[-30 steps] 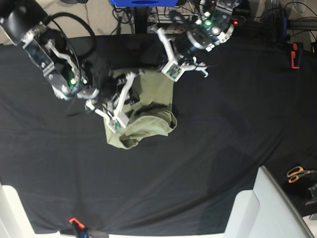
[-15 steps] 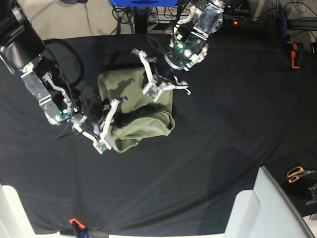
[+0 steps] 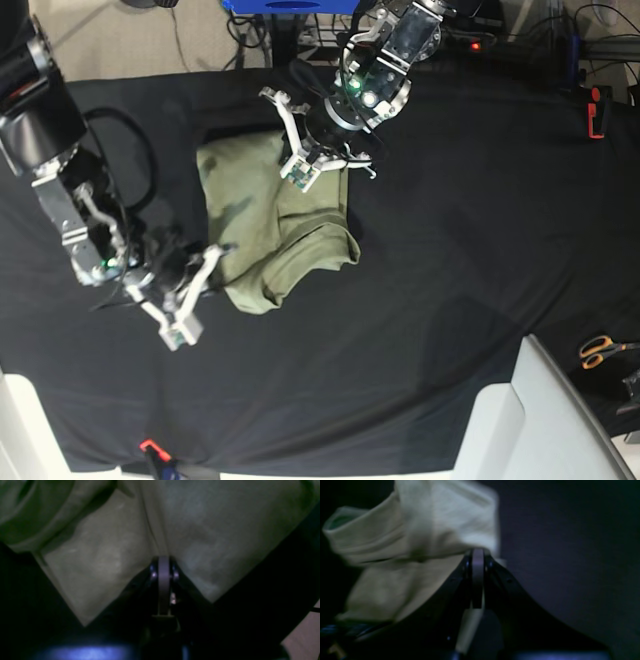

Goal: Fold the T-shirt properly

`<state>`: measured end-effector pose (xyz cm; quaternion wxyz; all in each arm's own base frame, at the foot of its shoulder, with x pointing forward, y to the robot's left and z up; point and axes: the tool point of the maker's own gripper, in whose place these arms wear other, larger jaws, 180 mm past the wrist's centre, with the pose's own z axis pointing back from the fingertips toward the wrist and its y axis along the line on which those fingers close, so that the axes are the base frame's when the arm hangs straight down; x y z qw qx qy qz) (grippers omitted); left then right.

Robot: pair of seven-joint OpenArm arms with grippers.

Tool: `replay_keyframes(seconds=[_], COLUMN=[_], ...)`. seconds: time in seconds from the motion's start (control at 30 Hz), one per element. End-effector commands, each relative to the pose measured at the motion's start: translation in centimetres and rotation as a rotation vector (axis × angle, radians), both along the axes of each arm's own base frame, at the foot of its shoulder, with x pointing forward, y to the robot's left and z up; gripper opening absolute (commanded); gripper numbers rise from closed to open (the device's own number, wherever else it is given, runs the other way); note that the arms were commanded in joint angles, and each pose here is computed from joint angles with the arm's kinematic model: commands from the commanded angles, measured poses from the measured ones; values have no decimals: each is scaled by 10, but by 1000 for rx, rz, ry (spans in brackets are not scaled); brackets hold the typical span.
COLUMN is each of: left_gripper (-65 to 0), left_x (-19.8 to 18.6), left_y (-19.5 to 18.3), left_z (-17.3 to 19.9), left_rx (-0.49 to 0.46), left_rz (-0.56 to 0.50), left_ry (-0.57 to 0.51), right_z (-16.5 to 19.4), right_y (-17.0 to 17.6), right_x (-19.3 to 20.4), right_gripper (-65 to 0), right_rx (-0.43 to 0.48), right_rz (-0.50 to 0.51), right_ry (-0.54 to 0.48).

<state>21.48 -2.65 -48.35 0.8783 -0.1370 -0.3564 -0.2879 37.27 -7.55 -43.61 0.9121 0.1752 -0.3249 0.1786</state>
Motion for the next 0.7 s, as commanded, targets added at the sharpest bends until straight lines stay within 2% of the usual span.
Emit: replay_keyframes(seconds=[0.0, 0.13, 0.23, 0.3, 0.43, 0.57, 0.67], left_gripper=[-650, -650, -650, -650, -650, -650, -650], left_x=[5, 14, 22, 31, 58, 77, 95], left_y=[-9, -11, -6, 4, 25, 31, 34], left_z=[13, 40, 52, 56, 62, 52, 44], left_rx=[-32, -65, -43, -33, -11, 22, 47], left_rz=[-7, 3, 12, 43, 98, 98, 96], left_ry=[-29, -92, -95, -107, -141, -137, -131], right_z=[14, 14, 22, 27, 53, 65, 66], right_y=[-5, -12, -15, -25, -31, -37, -29], right_x=[17, 24, 26, 17, -7, -38, -60], right_gripper=[-650, -650, -650, -650, -650, -650, -650], right_rx=[10, 8, 10, -8, 17, 40, 59], right_rz=[-15, -36, -32, -16, -12, -32, -15], right_ry=[-44, -58, -88, -97, -140, -124, -113])
